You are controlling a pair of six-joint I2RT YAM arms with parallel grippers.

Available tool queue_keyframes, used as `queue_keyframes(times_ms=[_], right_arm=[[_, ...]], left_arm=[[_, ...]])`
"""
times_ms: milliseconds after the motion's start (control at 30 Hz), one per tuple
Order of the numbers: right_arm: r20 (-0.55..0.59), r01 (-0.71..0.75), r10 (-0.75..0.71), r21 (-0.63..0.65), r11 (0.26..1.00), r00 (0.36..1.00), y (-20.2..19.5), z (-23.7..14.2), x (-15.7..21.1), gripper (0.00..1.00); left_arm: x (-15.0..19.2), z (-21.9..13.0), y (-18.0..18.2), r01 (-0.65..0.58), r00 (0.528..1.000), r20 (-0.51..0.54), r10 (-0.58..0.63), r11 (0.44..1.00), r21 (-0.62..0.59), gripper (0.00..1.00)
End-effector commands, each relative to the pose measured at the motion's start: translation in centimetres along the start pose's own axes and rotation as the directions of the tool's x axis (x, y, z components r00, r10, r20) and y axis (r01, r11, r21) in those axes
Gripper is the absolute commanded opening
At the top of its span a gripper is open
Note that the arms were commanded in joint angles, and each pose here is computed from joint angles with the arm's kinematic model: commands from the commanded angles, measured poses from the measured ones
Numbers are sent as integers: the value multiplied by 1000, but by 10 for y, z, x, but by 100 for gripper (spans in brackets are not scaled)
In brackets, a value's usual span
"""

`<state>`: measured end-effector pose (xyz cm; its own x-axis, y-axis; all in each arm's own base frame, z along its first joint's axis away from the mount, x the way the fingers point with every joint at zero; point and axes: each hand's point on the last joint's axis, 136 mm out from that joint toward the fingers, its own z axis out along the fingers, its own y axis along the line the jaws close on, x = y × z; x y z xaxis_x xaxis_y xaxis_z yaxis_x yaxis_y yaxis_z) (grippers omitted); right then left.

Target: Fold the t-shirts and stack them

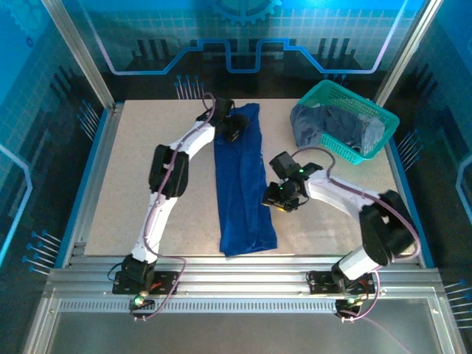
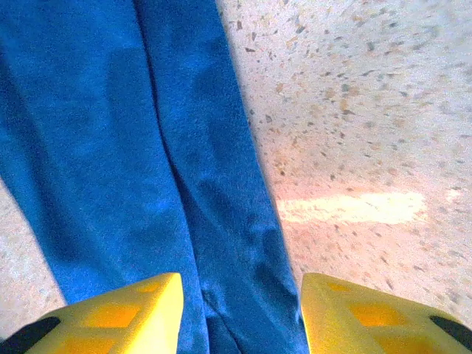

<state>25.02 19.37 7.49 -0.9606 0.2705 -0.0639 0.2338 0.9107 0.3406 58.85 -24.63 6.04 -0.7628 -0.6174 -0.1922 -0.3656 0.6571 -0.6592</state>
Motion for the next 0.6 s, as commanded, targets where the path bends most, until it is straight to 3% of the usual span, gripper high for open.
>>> queue_keyframes(times_ms=[0, 167, 267, 433, 567], right_arm=[[-55, 15, -14, 16, 1000, 998, -24, -6, 19, 47], [-160, 27, -28, -7, 1000, 987, -44, -2, 59, 48], [-213, 21, -26, -25, 999, 977, -51, 8, 78, 48], [-248, 46, -57, -49, 998, 967, -42, 19, 95, 48], [-233, 19, -22, -14, 1000, 972, -47, 28, 99, 47]], left_arm=[[21, -97, -30, -29, 998, 51, 27, 999, 39, 58], [142, -171, 91, 43, 982, -173, -74, 983, -177, 53], [205, -198, 145, 83, 941, -309, -137, 980, -180, 52], [271, -218, 171, 53, 861, -494, -117, 988, -143, 51], [299, -221, 187, 32, 823, -557, -113, 988, -154, 45]])
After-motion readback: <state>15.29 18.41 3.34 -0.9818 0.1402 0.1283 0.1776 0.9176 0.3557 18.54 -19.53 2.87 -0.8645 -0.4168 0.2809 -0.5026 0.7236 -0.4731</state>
